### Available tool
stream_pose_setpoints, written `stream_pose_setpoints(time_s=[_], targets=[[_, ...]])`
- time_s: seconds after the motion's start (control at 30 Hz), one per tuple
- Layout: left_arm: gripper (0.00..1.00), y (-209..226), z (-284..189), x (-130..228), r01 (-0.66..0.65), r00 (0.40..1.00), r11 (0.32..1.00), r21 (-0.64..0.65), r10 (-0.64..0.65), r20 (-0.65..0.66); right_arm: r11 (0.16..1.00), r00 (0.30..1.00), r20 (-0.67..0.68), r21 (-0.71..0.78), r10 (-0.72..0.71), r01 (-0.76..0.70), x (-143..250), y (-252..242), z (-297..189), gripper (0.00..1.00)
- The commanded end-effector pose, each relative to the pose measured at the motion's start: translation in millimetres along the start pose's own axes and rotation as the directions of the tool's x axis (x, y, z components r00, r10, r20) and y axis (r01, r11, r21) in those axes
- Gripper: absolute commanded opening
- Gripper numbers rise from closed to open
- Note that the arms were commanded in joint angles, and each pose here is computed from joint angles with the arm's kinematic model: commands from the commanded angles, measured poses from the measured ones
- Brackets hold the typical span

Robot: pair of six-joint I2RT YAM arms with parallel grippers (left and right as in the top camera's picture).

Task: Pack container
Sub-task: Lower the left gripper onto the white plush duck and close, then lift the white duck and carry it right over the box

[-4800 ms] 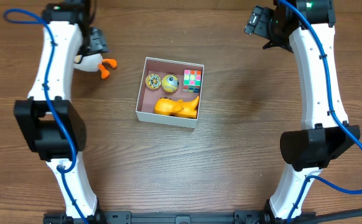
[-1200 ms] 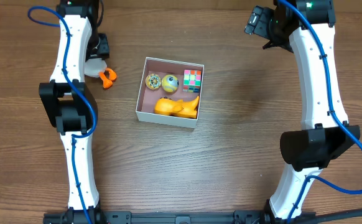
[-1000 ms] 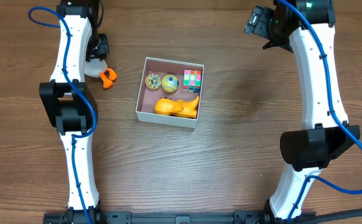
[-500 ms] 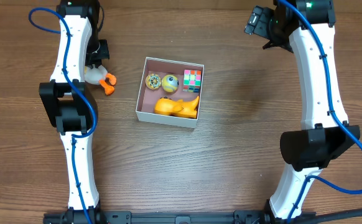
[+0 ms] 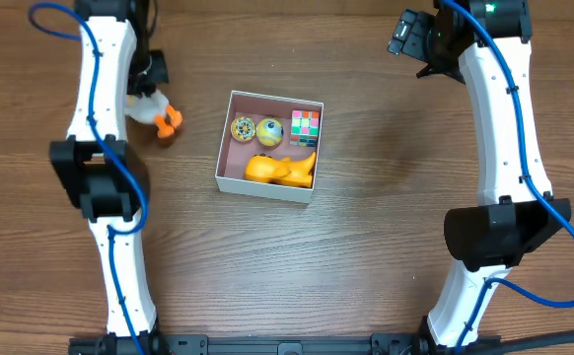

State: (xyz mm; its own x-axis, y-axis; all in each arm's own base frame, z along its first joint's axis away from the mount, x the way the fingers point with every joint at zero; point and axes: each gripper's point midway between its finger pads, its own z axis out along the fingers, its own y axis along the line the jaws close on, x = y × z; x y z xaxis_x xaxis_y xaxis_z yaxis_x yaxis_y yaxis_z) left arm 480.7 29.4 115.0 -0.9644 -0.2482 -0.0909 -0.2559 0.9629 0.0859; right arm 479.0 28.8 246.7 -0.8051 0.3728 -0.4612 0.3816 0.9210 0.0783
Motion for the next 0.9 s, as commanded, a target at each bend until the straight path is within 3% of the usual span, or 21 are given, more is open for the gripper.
stream_pose_setpoints(time_s=[0.0,0.27,0.43,0.53,0.77,0.8,0.87], targets=[[0.04,-2.8,-79.7,-0.6,-0.035,0.986,0.996,0.077,0.021,0.167,1.000,1.000,0.024,-0.008,0.011,-0.011,-4.5,1.4,-7.3,1.00],[0.04,-42.1,-148.4,28.5,-0.238,0.944,0.947,0.217,0.172,0.282,1.000,1.000,0.024,-0.008,0.011,-0.011,-4.5,1.4,-7.3,1.00],[0.04,-76.7,-158.5,52.2,-0.419,0.887,0.885,0.204,0.351,0.299,1.000,1.000,0.024,-0.009,0.011,-0.011,-4.5,1.5,-7.3,1.00],[0.04,-112.5,-163.6,70.2,-0.552,0.818,0.806,0.212,0.475,0.324,1.000,1.000,0.024,-0.008,0.011,-0.011,-4.5,1.4,-7.3,1.00],[0.04,-150.5,-169.2,97.4,-0.684,0.723,0.690,0.235,0.599,0.346,1.000,1.000,0.024,-0.008,0.011,-0.011,-4.5,1.4,-7.3,1.00],[0.04,-155.0,-170.3,99.3,-0.689,0.718,0.684,0.239,0.601,0.351,1.000,1.000,0.024,-0.008,0.011,-0.011,-4.5,1.4,-7.3,1.00],[0.04,-166.9,-174.1,101.7,-0.632,0.769,0.719,0.288,0.536,0.349,1.000,1.000,0.024,-0.008,0.011,-0.011,-4.5,1.4,-7.3,1.00]])
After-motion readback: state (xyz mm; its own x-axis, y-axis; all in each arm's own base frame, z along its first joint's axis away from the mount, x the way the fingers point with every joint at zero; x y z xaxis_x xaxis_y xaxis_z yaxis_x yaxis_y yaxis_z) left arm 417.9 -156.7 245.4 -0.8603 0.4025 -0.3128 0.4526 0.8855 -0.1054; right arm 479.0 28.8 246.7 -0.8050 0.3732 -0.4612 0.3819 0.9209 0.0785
